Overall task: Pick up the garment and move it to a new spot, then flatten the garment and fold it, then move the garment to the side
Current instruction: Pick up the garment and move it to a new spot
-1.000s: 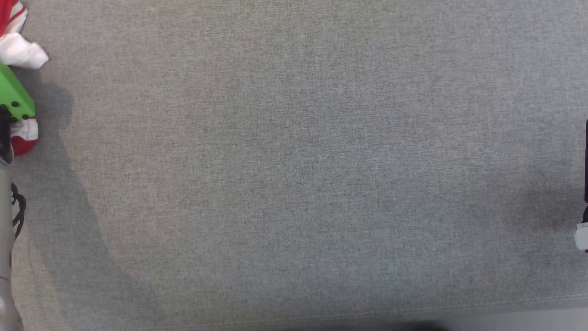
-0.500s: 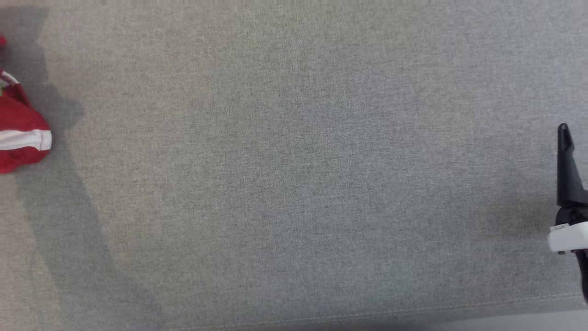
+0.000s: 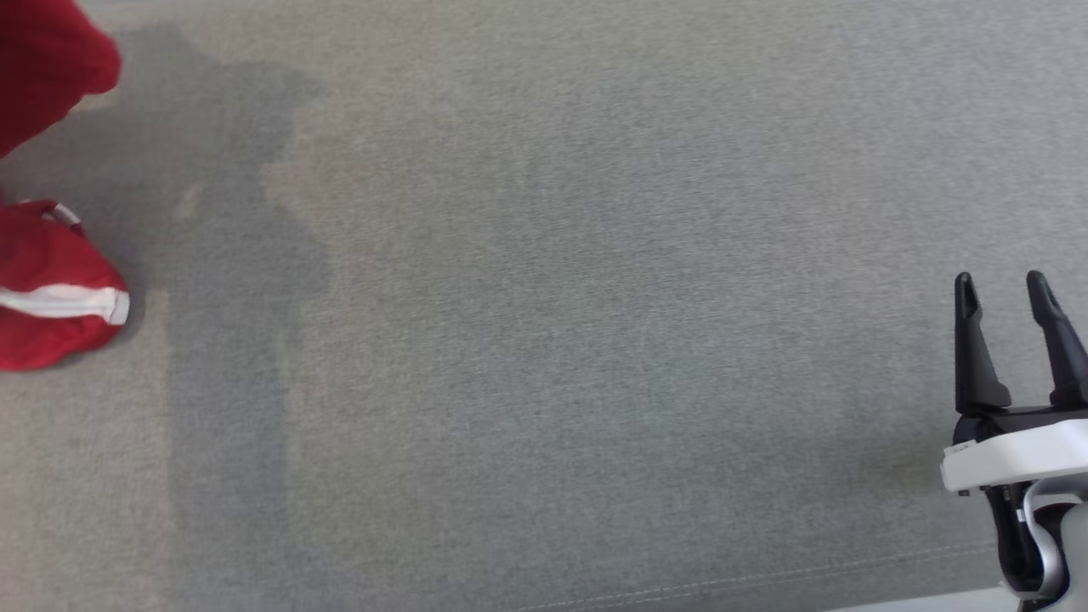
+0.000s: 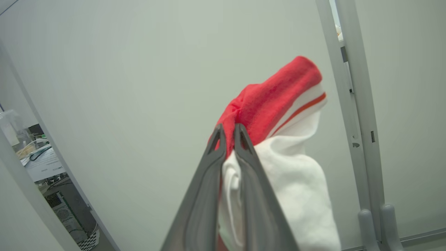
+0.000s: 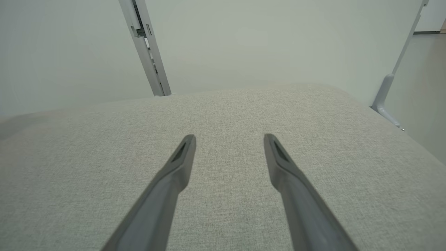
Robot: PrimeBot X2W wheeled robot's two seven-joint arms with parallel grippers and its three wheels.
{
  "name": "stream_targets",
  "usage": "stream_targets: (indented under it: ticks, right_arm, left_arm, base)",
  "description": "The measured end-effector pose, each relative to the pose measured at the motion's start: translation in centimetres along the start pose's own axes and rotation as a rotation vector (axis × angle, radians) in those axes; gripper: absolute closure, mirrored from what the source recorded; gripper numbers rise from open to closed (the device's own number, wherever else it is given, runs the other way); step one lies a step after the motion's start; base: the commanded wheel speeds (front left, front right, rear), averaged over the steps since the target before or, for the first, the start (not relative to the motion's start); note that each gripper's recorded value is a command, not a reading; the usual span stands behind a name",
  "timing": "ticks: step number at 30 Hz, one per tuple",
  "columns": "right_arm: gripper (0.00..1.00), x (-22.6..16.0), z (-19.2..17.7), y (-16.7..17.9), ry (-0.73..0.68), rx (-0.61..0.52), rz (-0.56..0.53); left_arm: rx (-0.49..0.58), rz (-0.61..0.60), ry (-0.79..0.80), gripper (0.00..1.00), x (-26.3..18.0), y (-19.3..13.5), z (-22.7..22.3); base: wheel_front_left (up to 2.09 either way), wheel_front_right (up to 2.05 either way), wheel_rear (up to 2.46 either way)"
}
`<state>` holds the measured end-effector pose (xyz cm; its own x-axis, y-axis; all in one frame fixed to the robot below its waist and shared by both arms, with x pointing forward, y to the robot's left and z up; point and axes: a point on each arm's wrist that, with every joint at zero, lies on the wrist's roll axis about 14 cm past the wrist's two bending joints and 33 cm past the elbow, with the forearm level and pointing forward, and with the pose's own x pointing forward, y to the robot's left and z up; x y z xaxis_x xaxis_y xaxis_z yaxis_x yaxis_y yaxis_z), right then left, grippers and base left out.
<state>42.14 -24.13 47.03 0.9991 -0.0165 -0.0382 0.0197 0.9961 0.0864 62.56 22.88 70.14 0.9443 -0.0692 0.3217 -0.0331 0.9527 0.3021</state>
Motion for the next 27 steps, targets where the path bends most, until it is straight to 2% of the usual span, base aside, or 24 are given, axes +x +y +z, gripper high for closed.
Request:
stream_targets:
  ticks: [7, 16, 22, 27]
  right_arm:
    - [0.00, -2.1, 0.5, -1.8, -0.022, 0.024, -0.082]
    - [0.00, -5.1, 0.8, -5.3, -0.038, 0.039, -0.218]
    - [0.00, -7.3, 1.1, -7.7, -0.035, 0.026, -0.304]
    - [0.00, -8.2, 1.1, -8.7, -0.033, 0.018, -0.341]
  left_arm:
    - [-0.045, -0.205, -0.209, 1.00, 2.3, -9.4, 9.8]
    - [-0.163, -0.477, -0.414, 1.00, 1.1, -22.3, 19.2]
    - [-0.299, -0.660, -0.498, 1.00, -2.3, -30.4, 22.5]
    - [-0.411, -0.735, -0.411, 1.00, -4.9, -34.7, 18.7]
  base:
    - [0.00, 0.00, 0.00]
    - [0.00, 0.00, 0.00]
    - [0.00, 0.00, 0.00]
    - [0.00, 0.00, 0.00]
